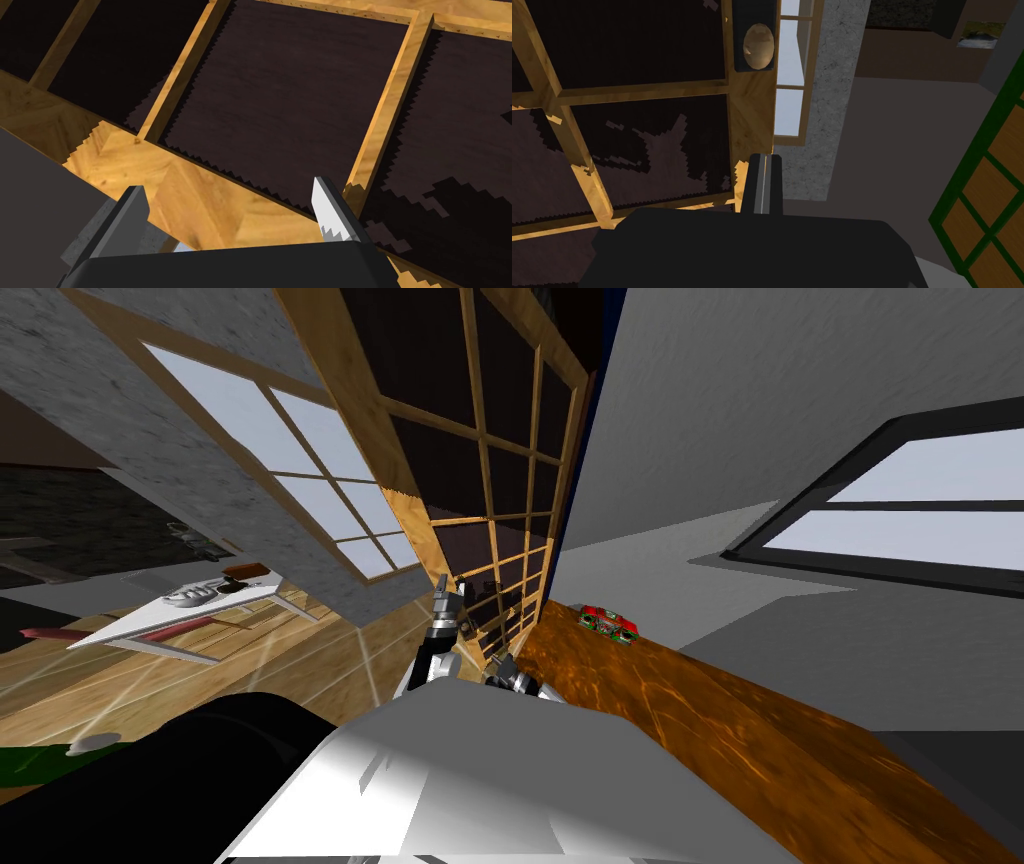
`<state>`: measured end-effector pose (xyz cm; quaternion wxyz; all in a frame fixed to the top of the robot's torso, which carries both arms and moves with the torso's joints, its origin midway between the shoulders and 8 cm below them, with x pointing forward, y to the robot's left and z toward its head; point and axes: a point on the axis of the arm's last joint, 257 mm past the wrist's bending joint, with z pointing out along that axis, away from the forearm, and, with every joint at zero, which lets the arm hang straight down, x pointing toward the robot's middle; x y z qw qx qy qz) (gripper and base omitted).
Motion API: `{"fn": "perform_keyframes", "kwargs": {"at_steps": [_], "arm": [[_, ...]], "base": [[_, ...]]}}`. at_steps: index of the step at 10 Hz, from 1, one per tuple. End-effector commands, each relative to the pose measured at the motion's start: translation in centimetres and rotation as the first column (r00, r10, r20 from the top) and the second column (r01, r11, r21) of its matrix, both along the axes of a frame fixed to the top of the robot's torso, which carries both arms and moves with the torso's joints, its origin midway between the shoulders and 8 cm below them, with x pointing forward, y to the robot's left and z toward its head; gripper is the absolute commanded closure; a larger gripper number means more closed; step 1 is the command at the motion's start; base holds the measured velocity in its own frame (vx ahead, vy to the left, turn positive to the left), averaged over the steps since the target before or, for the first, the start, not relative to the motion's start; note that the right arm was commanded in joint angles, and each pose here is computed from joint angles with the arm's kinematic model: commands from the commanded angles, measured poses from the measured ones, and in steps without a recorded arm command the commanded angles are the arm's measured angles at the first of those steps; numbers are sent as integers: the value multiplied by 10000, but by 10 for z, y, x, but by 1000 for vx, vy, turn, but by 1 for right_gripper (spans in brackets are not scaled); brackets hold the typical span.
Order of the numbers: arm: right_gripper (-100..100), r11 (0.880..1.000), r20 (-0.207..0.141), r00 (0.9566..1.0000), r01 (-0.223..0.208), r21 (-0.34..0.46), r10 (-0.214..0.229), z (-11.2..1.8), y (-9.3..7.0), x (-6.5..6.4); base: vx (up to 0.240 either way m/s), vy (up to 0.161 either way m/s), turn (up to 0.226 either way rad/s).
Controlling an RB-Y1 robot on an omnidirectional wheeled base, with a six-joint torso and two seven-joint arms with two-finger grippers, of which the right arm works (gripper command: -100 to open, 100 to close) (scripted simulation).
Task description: Push the door open
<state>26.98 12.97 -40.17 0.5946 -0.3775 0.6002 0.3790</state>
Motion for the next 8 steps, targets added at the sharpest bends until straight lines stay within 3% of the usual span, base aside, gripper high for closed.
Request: {"fn": "perform_keyframes", "kwargs": {"at_steps": [1, 4, 6, 8], "arm": [[-100, 9990, 35, 9993, 378, -244, -377, -7, -19, 12], [-100, 9948, 90, 9955, 946, -367, -943, -10, -37, 28], [-100, 9895, 112, 9898, 1421, -276, -1418, -6, -42, 41], [-100, 9823, 77, 9823, 1872, 24, -1873, 4, -38, 53]], "base": [[-24, 105, -166], [-67, 222, -116], [-51, 233, -155], [-100, 217, -160]]}}
